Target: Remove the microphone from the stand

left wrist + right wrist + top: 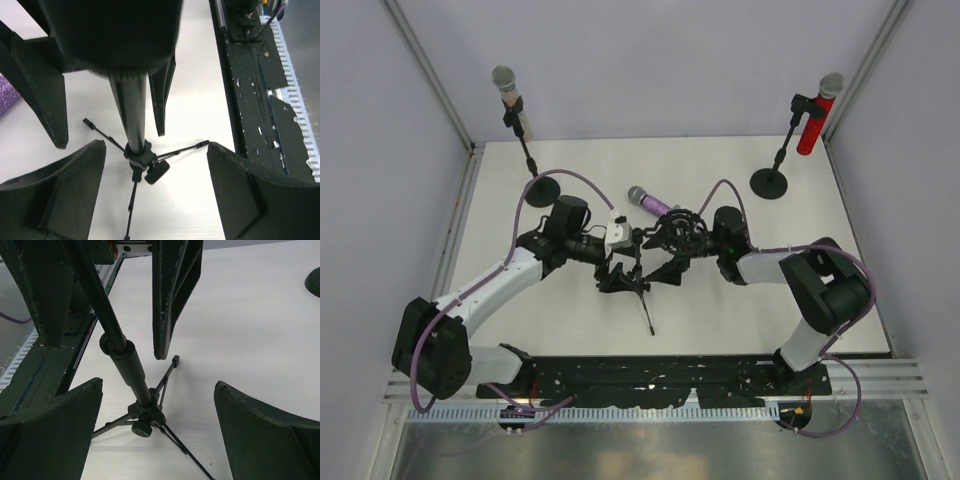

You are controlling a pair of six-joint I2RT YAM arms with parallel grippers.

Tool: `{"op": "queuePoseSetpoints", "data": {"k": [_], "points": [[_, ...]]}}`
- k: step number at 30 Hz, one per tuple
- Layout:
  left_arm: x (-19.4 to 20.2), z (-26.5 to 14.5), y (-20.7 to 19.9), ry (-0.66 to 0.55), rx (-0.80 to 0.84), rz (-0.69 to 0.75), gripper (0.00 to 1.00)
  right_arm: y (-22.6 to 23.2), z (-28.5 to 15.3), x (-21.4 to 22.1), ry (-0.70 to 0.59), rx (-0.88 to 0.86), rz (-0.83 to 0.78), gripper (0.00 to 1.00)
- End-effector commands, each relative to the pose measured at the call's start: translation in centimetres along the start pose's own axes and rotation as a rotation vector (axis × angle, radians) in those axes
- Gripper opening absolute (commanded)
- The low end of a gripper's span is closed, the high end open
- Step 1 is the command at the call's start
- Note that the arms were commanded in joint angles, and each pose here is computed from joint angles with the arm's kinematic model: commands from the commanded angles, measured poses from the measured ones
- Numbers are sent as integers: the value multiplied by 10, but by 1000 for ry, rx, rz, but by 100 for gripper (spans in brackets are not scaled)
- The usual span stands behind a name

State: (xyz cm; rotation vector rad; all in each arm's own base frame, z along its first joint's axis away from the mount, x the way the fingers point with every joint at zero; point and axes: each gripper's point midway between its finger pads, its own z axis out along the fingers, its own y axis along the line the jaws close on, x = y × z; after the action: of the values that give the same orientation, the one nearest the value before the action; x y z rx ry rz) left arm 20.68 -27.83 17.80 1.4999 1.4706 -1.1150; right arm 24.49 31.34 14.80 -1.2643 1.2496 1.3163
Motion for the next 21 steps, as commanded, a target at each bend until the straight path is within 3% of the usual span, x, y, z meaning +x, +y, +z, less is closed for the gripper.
{"op": "queuePoseSetpoints", "data": {"k": [1, 8, 18, 21], "points": [[0, -10, 7, 6, -87, 40, 89, -4, 7, -30, -91, -9, -31, 96], [14, -35, 28, 16, -270, 60, 96, 2, 16, -26, -106, -29, -11, 93], [10, -39, 27, -17, -287, 18, 96, 11, 22, -15, -99, -57, -5, 88], [9, -37, 27, -27, -277, 5, 95, 11, 23, -13, -100, -61, -3, 82]]}}
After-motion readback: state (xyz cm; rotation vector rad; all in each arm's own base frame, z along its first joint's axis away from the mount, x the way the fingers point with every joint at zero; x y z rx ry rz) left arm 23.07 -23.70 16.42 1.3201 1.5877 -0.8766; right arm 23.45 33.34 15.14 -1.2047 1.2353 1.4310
